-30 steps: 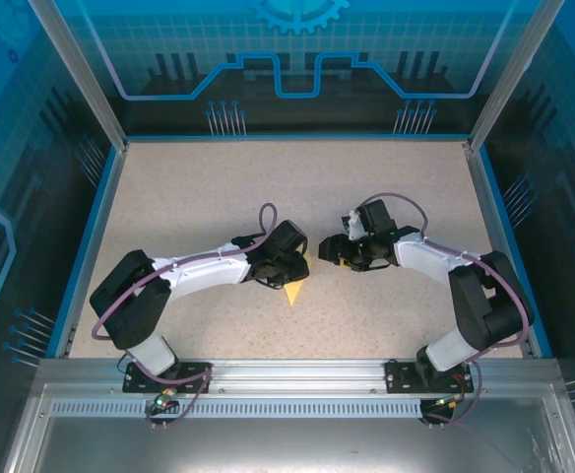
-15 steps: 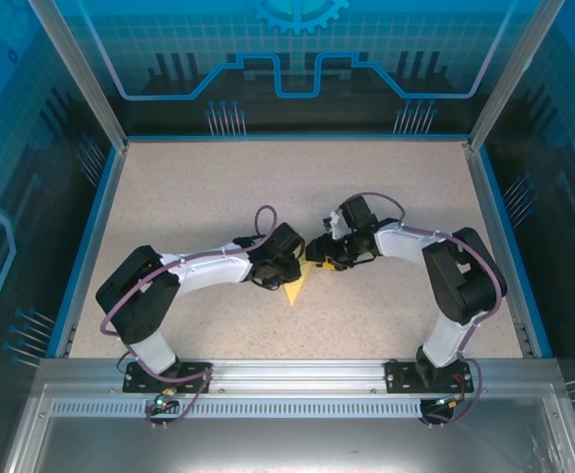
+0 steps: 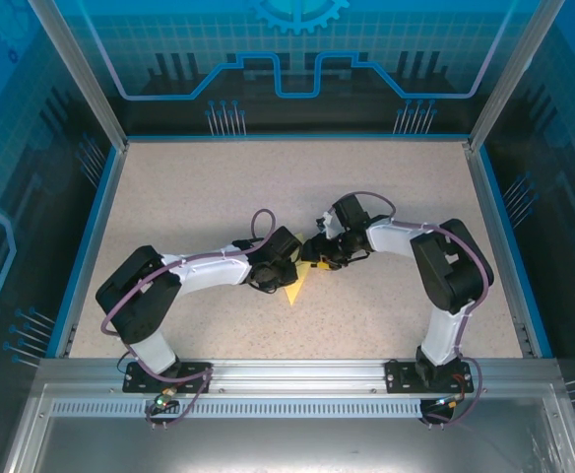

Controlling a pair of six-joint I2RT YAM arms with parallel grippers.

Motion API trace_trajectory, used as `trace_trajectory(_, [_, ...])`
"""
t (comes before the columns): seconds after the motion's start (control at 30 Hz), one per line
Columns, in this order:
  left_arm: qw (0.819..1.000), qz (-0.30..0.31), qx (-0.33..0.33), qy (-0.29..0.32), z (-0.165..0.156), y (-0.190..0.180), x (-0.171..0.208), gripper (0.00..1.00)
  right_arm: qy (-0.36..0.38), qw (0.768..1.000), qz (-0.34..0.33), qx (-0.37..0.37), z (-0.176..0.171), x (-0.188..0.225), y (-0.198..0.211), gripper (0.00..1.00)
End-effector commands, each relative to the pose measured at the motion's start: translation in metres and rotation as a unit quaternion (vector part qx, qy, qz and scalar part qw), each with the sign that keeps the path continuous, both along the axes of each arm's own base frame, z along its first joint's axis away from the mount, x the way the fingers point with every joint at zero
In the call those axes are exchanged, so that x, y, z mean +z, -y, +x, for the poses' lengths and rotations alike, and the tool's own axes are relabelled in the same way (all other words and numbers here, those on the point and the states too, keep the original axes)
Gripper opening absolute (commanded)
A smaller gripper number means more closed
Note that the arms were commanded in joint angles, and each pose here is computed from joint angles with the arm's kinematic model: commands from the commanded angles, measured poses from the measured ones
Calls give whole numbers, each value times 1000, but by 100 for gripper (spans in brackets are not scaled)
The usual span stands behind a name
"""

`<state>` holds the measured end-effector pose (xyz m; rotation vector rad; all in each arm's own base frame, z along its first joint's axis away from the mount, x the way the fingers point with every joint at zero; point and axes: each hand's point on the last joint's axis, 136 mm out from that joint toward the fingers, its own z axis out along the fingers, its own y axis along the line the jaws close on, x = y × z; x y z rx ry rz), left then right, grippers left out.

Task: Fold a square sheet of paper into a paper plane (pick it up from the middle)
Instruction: Fourth fold the wing at the center of the table.

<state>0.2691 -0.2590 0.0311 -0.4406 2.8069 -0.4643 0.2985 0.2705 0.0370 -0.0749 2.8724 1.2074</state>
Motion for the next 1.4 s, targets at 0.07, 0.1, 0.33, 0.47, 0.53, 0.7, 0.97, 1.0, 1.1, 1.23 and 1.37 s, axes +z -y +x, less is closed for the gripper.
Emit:
trace_trajectory(0.07, [1000,12,11,4,1,-10,3,19,-1,995,68,67,-10,10,-24,49])
trace_trajectory(0.1, [1000,13,11,4,1,-10,4,19,-1,994,74,75,-12,10,-26,47])
trace_trajectory(0.33, [1000,19,15,3,0,-14,4,18,4,989,92,118,-20,13,-28,37])
trace_trajectory(0.47, [1000,19,17,6,1,-16,7,18,0,989,83,119,-20,6,-27,25])
trace_trajectory(0.53, [1000,18,17,10,2,-17,11,19,0,991,70,113,-17,3,-25,16])
trace_trajectory(0.7, [999,19,19,25,5,-23,25,22,27,995,41,85,-6,7,-18,7])
trace_trajectory(0.97, [997,9,25,67,15,-37,64,47,110,994,-15,16,13,53,13,6])
trace_trajectory(1.0, [997,9,26,72,17,-39,68,51,116,993,-21,9,14,59,16,6])
trace_trajectory(1.1, [995,5,25,95,21,-44,87,61,139,990,-33,-15,15,80,24,6])
trace_trajectory(1.23, [993,-1,18,120,27,-48,105,72,157,984,-55,-64,20,101,38,6])
trace_trajectory(1.37, [990,0,7,139,32,-48,113,80,155,978,-75,-115,22,105,47,6])
